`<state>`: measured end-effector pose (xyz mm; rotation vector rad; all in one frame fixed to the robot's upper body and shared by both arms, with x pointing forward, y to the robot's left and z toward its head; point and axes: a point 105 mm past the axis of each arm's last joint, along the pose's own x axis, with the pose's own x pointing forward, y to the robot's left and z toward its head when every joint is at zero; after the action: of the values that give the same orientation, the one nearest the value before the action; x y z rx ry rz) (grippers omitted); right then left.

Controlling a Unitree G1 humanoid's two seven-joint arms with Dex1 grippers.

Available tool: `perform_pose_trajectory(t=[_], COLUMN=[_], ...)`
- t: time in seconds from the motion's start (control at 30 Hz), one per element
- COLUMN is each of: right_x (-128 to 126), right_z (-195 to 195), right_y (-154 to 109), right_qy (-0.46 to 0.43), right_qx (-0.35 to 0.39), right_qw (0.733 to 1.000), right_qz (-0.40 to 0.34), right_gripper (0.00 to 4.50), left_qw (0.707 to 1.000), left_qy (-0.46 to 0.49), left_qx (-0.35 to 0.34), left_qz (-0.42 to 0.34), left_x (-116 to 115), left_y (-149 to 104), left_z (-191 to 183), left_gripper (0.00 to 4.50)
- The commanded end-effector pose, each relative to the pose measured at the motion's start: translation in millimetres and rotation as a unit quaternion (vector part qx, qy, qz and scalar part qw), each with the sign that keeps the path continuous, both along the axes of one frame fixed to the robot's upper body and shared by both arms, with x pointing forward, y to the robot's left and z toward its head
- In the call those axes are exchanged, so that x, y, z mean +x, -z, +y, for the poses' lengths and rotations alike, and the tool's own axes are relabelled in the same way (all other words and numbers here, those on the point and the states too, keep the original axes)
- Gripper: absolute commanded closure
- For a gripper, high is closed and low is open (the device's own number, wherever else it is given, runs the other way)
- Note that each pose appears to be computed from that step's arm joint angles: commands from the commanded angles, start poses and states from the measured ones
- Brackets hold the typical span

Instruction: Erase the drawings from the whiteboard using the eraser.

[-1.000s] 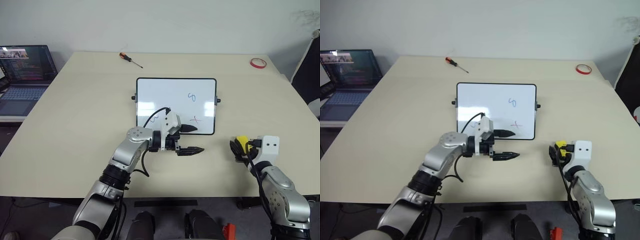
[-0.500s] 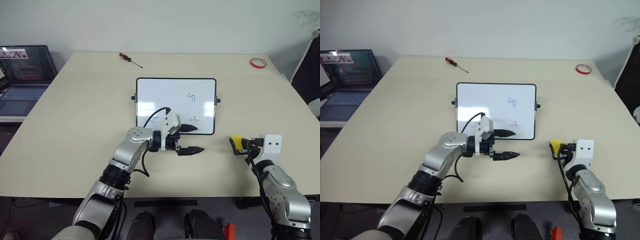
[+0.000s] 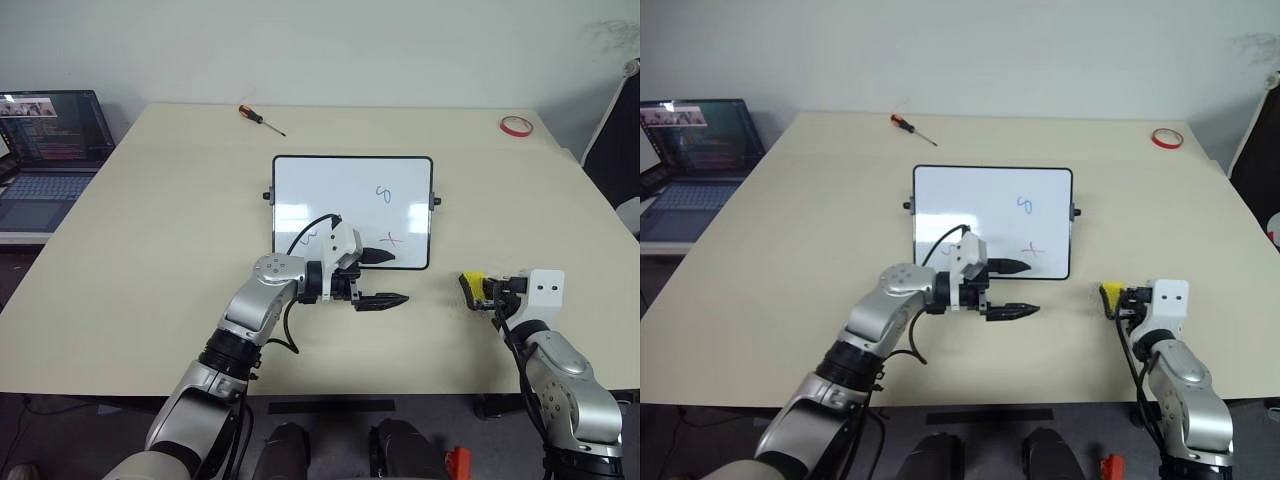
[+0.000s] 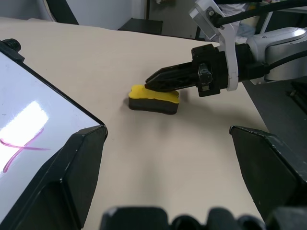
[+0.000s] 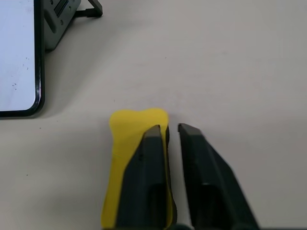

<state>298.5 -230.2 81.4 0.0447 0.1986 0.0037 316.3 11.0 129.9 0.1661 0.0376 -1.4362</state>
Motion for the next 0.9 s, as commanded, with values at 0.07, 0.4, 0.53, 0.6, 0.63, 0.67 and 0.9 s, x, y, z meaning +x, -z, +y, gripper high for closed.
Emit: perform_pose_trajectory(t=[0.07, 0.4, 0.53, 0.6, 0.63, 0.67, 0.9], right_x=[1.1, 5.4, 5.9, 5.3, 4.9, 4.5, 2.7], right_z=[-6.1, -8.3, -1.2, 3.2, 7.1, 10.7, 22.8], right_y=[-10.1, -19.7, -18.2, -15.3, -12.9, -10.4, -3.0], right_qy=[0.010, 0.018, 0.008, 0.003, -0.003, -0.008, -0.023], right_qx=[-0.012, -0.005, 0.008, 0.014, 0.019, 0.023, 0.036], right_qw=[1.000, 0.999, 0.999, 1.000, 1.000, 1.000, 0.999], right_qz=[-0.018, -0.036, -0.032, -0.027, -0.022, -0.017, -0.002], right_gripper=[2.13, 0.02, 0.02, 0.02, 0.02, 0.02, 0.02], left_qw=[1.000, 1.000, 1.000, 1.000, 1.000, 1.000, 1.000], left_qy=[0.009, 0.010, 0.009, 0.008, 0.007, 0.006, 0.002], left_qx=[-0.011, -0.012, -0.012, -0.012, -0.012, -0.011, -0.009], left_qz=[-0.024, -0.021, -0.021, -0.021, -0.021, -0.021, -0.020], left_x=[-2.9, -3.6, -3.4, -3.4, -3.1, -2.8, -2.4], left_y=[-11.2, -10.6, -10.2, -10.1, -10.1, -10.0, -9.4], left_z=[-3.2, -3.8, -4.0, -3.2, -2.6, -2.1, 0.5], left_gripper=[0.00, 0.00, 0.00, 0.00, 0.00, 0.00, 0.00])
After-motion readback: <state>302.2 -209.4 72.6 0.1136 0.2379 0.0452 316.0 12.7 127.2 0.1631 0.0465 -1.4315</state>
